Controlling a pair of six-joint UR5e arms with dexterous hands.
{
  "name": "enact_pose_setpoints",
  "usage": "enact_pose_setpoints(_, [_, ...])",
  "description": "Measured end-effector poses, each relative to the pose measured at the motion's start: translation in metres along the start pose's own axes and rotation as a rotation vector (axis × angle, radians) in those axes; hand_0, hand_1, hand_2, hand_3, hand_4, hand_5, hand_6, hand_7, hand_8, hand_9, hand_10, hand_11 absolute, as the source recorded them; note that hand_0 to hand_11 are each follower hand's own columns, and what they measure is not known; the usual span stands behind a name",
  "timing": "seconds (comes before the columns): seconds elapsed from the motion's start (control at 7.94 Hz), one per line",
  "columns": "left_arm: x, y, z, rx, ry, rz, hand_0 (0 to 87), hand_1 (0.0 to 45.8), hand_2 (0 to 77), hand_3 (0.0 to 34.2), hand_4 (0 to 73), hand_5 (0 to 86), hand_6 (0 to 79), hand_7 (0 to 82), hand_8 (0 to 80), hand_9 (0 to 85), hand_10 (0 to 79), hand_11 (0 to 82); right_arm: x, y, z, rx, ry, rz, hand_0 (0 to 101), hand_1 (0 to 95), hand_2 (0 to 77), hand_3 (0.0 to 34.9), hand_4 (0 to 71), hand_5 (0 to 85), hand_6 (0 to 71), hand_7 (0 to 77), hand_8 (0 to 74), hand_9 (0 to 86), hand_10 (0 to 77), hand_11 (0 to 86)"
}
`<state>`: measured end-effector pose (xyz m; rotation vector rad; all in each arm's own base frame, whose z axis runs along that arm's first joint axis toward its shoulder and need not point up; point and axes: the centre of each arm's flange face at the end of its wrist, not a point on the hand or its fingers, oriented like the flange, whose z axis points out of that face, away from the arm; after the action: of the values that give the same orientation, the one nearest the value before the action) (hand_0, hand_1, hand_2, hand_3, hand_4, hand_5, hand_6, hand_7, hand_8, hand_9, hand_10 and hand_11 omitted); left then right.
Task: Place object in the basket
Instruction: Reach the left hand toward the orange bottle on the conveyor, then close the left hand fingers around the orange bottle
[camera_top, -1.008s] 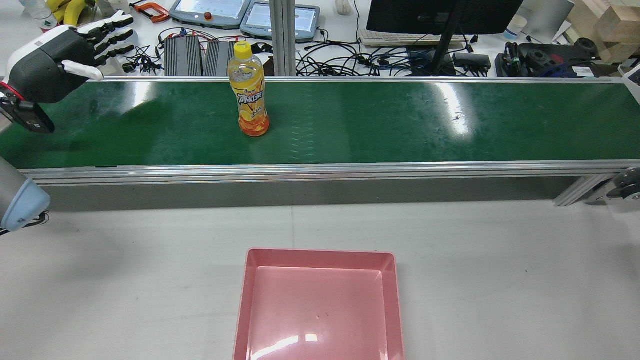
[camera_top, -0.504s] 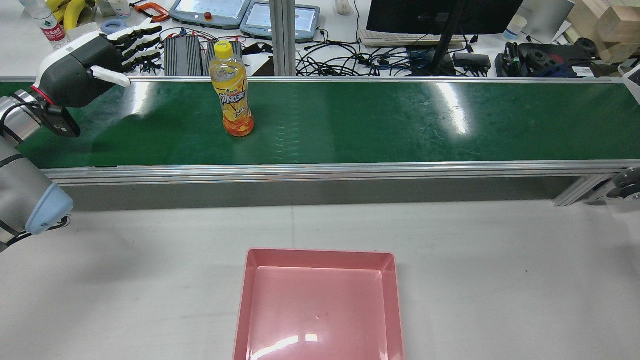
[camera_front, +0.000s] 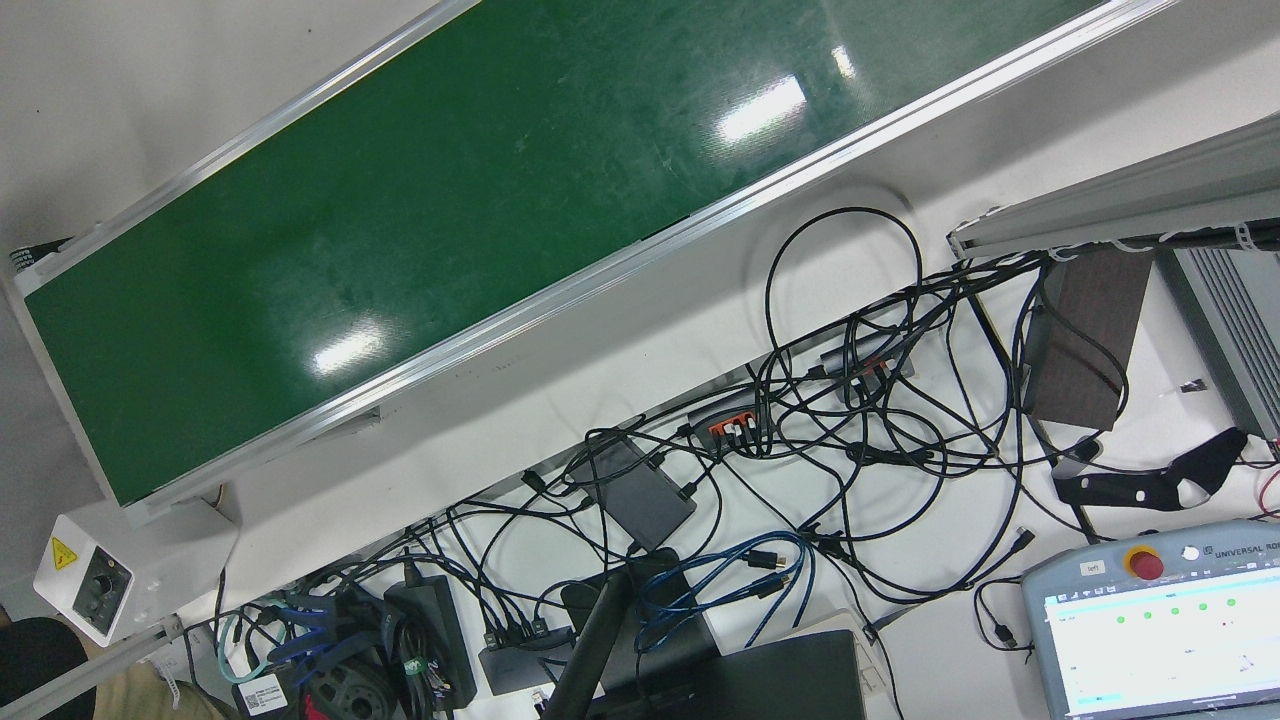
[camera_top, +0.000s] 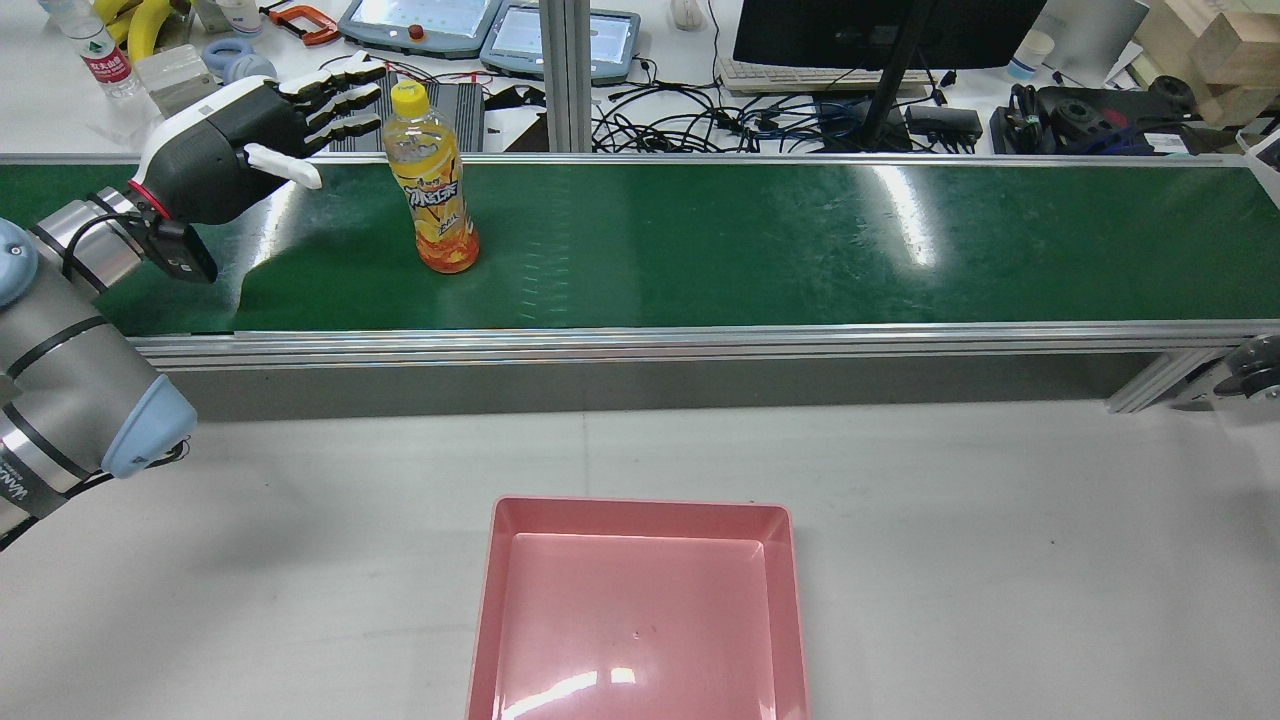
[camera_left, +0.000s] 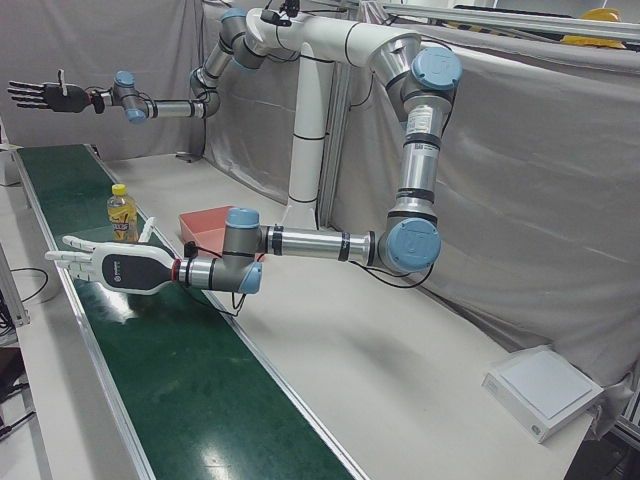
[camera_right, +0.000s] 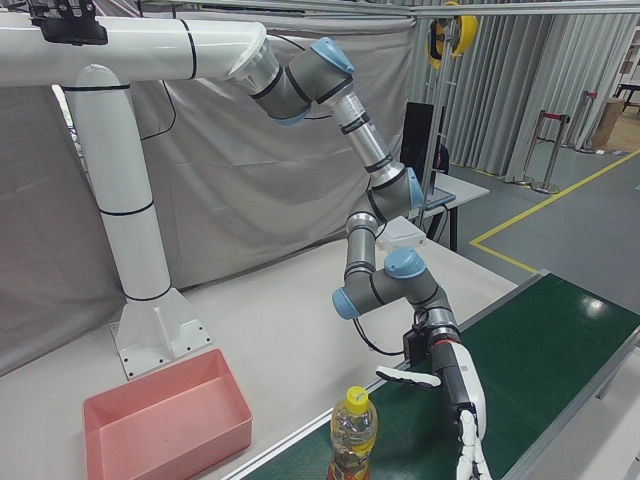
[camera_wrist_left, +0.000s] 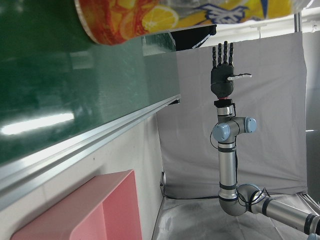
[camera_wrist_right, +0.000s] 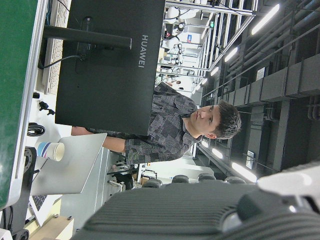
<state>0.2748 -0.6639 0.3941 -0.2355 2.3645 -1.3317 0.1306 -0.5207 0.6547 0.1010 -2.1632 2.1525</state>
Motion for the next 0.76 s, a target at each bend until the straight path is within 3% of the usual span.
enact_pose_setpoints(0.38, [-0.031,0.027,0.021,-0.037,-0.034,-0.018,48.4,8.7,0.0,0.0,16.4,11.4,0.0,0.5,5.4,10.9,8.7,14.7,0.0,0.001,0.0,-0.001,0.0,0.0,0,0.0,0.5,0.3,0.0,0.0,0.0,0.5,0.0,0.0,0.0,0.0])
enact_pose_setpoints(0.76, [-0.033,0.043,0.033,-0.057,-0.034,-0.02,48.4,8.2,0.0,0.0,16.9,13.1,0.0,0.5,6.5,11.4,8.7,14.2,0.0,0.0,0.0,-0.001,0.0,0.0,0,0.0,0.5,0.2,0.0,0.0,0.0,0.5,0.0,0.0,0.0,0.0])
